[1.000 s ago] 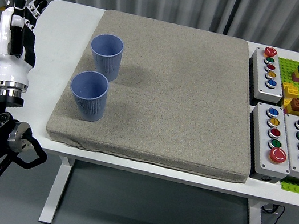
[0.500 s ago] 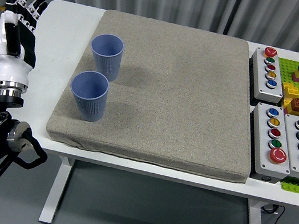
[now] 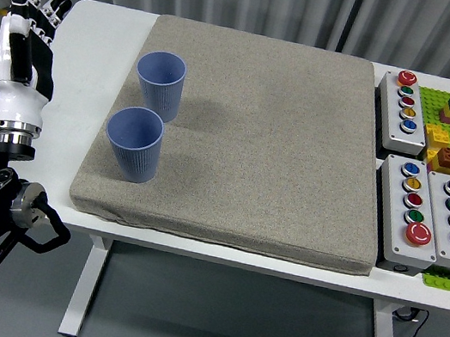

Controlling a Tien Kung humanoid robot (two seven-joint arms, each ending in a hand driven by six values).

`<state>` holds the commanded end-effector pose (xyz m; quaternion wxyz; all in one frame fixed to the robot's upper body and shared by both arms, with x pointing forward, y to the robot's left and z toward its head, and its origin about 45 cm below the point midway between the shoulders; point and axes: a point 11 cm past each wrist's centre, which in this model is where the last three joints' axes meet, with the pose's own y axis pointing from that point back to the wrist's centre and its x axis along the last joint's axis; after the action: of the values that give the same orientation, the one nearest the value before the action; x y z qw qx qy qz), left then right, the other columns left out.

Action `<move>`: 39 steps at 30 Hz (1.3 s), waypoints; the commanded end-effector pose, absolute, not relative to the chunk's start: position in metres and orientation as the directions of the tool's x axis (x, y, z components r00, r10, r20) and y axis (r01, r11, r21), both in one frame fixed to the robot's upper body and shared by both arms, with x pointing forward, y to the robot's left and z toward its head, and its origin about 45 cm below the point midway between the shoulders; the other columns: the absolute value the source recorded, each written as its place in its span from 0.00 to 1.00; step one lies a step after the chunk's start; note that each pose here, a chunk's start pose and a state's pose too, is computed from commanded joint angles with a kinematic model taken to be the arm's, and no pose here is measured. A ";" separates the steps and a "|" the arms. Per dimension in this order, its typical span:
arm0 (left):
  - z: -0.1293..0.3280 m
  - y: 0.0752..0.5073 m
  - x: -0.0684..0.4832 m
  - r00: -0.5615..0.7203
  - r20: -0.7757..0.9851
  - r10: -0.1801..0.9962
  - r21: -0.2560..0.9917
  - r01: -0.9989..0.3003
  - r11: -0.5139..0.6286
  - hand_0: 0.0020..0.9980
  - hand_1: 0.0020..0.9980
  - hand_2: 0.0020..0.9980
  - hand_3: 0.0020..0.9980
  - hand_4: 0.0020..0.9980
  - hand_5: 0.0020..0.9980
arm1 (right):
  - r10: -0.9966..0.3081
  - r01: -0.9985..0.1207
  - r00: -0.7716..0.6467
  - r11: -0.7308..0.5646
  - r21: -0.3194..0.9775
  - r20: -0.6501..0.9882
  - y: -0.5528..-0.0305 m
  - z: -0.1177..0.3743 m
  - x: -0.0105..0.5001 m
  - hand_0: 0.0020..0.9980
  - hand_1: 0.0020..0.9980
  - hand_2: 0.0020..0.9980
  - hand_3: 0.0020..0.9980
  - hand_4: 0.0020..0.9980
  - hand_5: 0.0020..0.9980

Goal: Pick cup pour cup place

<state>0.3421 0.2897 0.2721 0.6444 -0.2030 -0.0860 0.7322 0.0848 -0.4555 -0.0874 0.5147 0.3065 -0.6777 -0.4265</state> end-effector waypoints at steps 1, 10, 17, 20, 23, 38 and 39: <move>0.272 0.290 0.342 -0.088 -0.186 0.978 -0.387 -0.909 -0.156 0.86 0.86 0.97 0.97 0.85 1.00 | -0.855 0.024 -0.281 0.448 0.894 0.436 -0.455 -0.087 0.085 0.64 0.60 0.51 0.59 0.00 0.00; 0.271 0.290 0.341 -0.093 -0.179 0.979 -0.386 -0.909 -0.156 0.86 0.86 0.97 0.97 0.86 1.00 | -0.854 0.029 -0.279 0.449 0.893 0.438 -0.456 -0.088 0.082 0.64 0.60 0.51 0.59 0.00 0.00; 0.271 0.290 0.340 -0.094 -0.178 0.979 -0.384 -0.910 -0.158 0.86 0.86 0.97 0.97 0.86 1.00 | -0.854 0.032 -0.278 0.450 0.893 0.440 -0.456 -0.088 0.081 0.64 0.60 0.51 0.59 0.00 0.00; 0.271 0.290 0.340 -0.095 -0.179 0.979 -0.386 -0.909 -0.159 0.86 0.86 0.97 0.97 0.86 1.00 | -0.852 0.033 -0.282 0.450 0.893 0.440 -0.456 -0.088 0.080 0.64 0.60 0.51 0.59 0.00 0.00; 0.271 0.290 0.340 -0.095 -0.177 0.980 -0.386 -0.909 -0.158 0.86 0.86 0.97 0.97 0.86 1.00 | -0.852 0.032 -0.282 0.450 0.892 0.440 -0.456 -0.088 0.080 0.64 0.60 0.51 0.59 0.00 0.00; 0.272 0.289 0.341 -0.096 -0.167 0.981 -0.388 -0.908 -0.155 0.86 0.86 0.97 0.97 0.87 1.00 | -0.852 0.030 -0.286 0.450 0.893 0.439 -0.455 -0.088 0.083 0.64 0.60 0.51 0.59 0.00 0.00; 0.272 0.289 0.341 -0.094 -0.166 0.982 -0.388 -0.909 -0.153 0.86 0.86 0.97 0.97 0.87 1.00 | -0.852 0.030 -0.285 0.450 0.893 0.439 -0.455 -0.088 0.082 0.64 0.60 0.51 0.59 0.00 0.00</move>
<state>0.3408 0.2886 0.2720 0.6441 -0.1947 -0.0932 0.7338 0.0822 -0.4555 -0.0877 0.5153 0.3030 -0.6778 -0.4280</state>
